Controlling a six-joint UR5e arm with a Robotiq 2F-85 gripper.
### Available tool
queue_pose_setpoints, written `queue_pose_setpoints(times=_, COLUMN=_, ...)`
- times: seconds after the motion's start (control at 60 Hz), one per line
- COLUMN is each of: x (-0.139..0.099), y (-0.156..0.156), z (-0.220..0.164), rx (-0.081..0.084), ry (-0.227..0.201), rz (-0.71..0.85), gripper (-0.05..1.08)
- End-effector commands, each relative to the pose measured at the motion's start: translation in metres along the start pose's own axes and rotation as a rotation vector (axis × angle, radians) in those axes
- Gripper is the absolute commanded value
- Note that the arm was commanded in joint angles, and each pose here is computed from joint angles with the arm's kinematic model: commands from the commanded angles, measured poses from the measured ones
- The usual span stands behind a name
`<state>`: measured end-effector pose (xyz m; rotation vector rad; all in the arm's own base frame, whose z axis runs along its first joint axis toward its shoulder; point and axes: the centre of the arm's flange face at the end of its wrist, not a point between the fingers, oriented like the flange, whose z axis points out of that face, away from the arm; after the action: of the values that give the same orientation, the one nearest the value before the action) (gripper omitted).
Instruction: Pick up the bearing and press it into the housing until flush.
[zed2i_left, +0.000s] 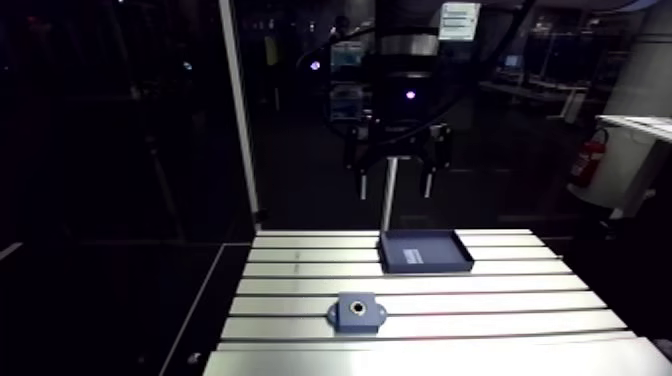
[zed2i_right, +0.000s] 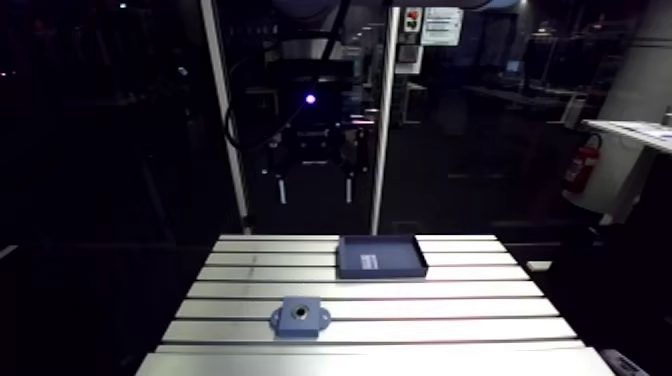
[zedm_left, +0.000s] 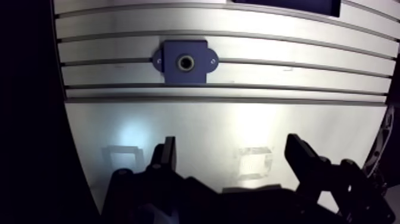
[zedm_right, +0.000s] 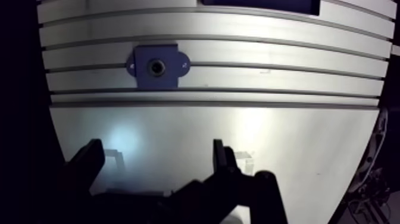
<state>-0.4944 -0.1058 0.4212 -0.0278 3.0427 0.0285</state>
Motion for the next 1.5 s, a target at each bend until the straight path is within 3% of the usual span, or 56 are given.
queue_pose_setpoints(times=0.017, x=0.005, y=0.035, z=-0.036, rx=0.003, ry=0.067, rz=0.059, gripper=0.01)
queue_pose_setpoints(times=0.317, x=0.006, y=0.031, z=-0.048, rx=0.015, ry=0.082, rz=0.030, gripper=0.01)
queue_pose_setpoints(times=0.45, x=0.005, y=0.029, z=-0.053, rx=0.024, ry=0.068, rz=0.028, gripper=0.01)
queue_pose_setpoints(times=0.7, x=0.007, y=0.031, z=-0.062, rx=0.023, ry=0.078, rz=0.029, gripper=0.01)
queue_pose_setpoints(times=1.083, x=0.006, y=0.031, z=-0.062, rx=0.020, ry=0.050, rz=0.028, gripper=0.01)
queue_pose_setpoints(times=1.5, x=0.006, y=0.030, z=-0.059, rx=0.027, ry=0.047, rz=0.026, gripper=0.01)
